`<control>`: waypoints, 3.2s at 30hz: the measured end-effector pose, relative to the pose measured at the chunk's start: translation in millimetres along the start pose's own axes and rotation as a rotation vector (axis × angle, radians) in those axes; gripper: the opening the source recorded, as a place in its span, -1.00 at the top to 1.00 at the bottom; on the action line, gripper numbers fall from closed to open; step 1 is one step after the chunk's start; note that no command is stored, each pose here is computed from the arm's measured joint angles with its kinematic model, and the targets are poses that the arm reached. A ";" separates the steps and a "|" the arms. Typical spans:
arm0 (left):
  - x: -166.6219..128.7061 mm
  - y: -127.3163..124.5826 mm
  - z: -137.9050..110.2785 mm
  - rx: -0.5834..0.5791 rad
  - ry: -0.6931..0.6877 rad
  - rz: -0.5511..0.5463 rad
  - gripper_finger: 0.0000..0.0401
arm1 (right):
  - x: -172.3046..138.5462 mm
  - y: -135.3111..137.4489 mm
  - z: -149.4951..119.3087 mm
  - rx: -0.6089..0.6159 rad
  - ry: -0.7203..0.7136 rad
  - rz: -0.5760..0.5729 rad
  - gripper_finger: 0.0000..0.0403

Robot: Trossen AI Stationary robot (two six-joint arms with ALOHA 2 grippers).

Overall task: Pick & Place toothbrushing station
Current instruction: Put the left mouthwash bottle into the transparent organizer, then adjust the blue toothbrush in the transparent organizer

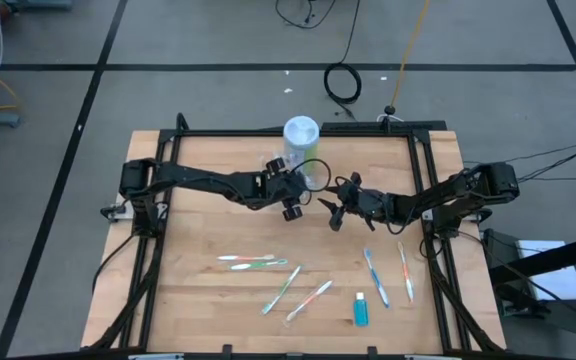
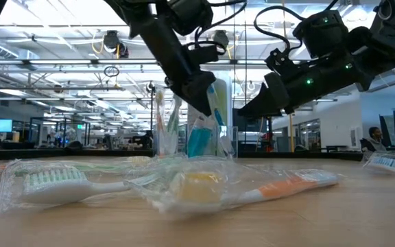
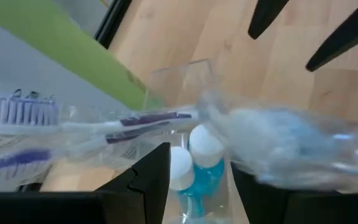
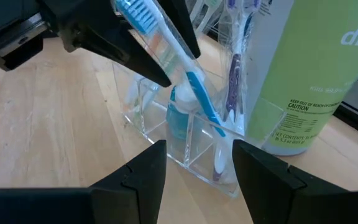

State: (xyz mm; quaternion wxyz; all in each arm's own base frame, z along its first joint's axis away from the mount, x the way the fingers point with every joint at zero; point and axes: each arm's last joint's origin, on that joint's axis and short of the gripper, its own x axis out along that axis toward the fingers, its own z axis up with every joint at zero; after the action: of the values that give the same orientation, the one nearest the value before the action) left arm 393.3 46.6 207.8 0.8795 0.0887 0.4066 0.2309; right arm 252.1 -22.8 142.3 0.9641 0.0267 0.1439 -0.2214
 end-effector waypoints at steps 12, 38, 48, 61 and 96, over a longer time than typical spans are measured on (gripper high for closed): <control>12.8 -17.3 -3.5 0.115 -0.012 0.108 0.14 | 0.0 0.0 -0.2 -0.001 0.001 0.000 0.11; 11.7 -8.6 -13.0 0.101 0.090 0.177 0.14 | 0.1 -0.1 -0.7 -0.005 0.007 -0.001 0.11; -30.3 7.7 1.7 0.010 0.027 0.067 0.14 | 0.4 -1.2 -1.1 -0.005 0.013 -0.006 0.11; -136.6 30.1 -8.2 -0.150 0.075 -0.038 0.14 | 0.4 0.0 -1.4 -0.004 0.019 0.036 0.11; -205.8 40.8 -29.0 -0.083 0.046 -0.028 0.14 | 38.3 -20.3 76.5 -0.175 -0.115 -0.043 -0.24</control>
State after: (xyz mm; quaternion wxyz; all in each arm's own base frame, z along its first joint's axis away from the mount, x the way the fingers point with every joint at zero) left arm 241.9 -17.0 341.6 0.8759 0.0412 0.4182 0.2370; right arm 296.6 -65.9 204.7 0.9645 -0.0735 0.1075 -0.2297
